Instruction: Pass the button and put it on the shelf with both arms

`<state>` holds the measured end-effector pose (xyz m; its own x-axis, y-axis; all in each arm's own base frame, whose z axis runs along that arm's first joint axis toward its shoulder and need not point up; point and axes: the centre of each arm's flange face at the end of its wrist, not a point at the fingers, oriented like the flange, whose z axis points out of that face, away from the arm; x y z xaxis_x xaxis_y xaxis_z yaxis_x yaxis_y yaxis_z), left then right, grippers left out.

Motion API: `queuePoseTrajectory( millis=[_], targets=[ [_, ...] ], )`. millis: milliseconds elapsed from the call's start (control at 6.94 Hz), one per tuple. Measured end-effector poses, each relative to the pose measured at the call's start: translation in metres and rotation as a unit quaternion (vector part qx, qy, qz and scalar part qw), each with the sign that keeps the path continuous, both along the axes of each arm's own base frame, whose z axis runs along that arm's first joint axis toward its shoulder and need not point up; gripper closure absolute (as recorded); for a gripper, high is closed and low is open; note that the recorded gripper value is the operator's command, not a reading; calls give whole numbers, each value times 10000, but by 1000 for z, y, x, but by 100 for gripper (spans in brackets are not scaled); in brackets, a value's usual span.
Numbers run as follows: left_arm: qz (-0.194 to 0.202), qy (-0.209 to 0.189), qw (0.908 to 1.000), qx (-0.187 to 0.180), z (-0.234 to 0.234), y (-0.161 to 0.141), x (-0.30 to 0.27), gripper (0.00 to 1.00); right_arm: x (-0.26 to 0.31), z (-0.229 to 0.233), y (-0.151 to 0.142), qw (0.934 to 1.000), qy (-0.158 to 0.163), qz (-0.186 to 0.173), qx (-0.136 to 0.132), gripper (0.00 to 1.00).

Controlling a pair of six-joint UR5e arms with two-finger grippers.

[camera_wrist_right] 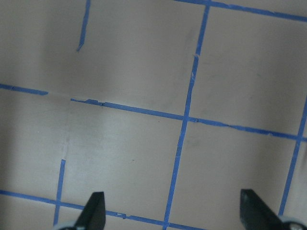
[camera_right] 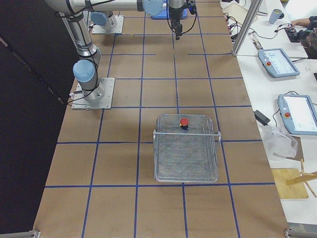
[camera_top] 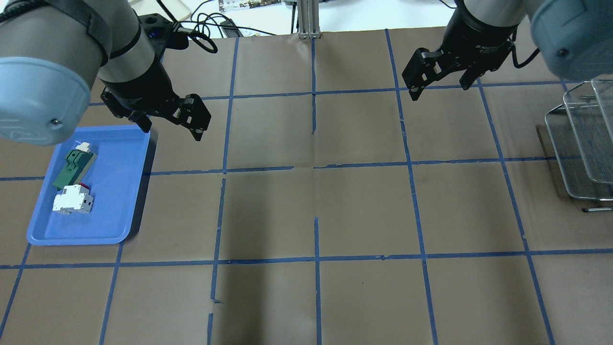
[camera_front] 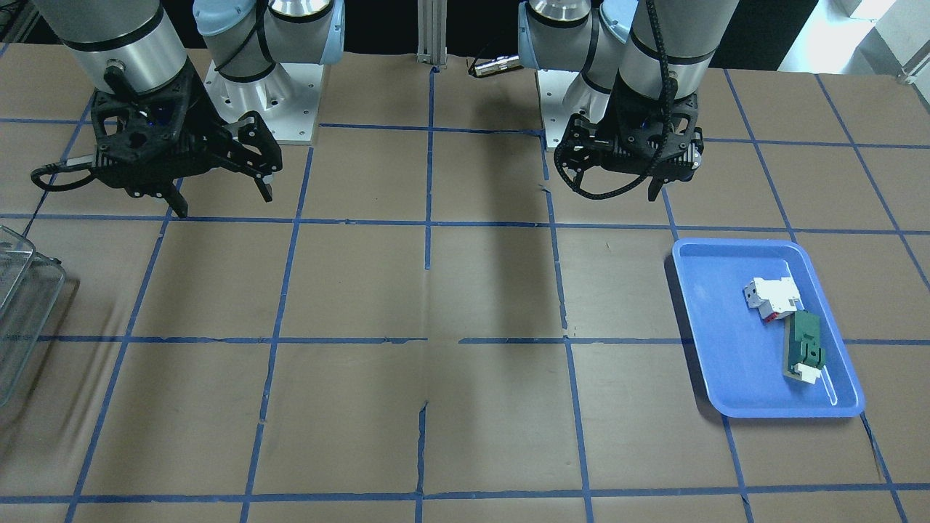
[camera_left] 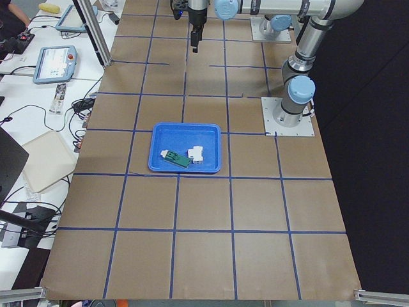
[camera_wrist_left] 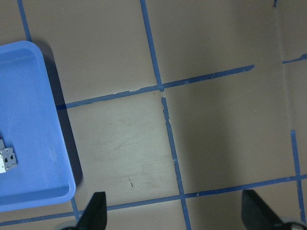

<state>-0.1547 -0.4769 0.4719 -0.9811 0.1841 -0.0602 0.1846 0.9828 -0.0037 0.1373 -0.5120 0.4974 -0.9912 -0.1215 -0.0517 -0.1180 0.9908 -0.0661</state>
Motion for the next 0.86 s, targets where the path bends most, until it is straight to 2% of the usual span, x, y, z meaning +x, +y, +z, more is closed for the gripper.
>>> queuePoseTrajectory(
  millis=[144,288,576,864],
  targets=[
    [6,58,10000,-5,0,0,-1,0,-16,-1,-1,9987,86,-477,127,0],
    [43,135,9999,-25,1,0,-3,0,-30,-2,-2,9971,108,-728,215,0],
    [348,190,9992,-66,2,0,-3,0,-38,0,-2,9959,131,-879,180,0],
    [467,194,9987,-83,2,0,-3,0,-39,1,-2,9959,156,-874,160,0]
  ],
)
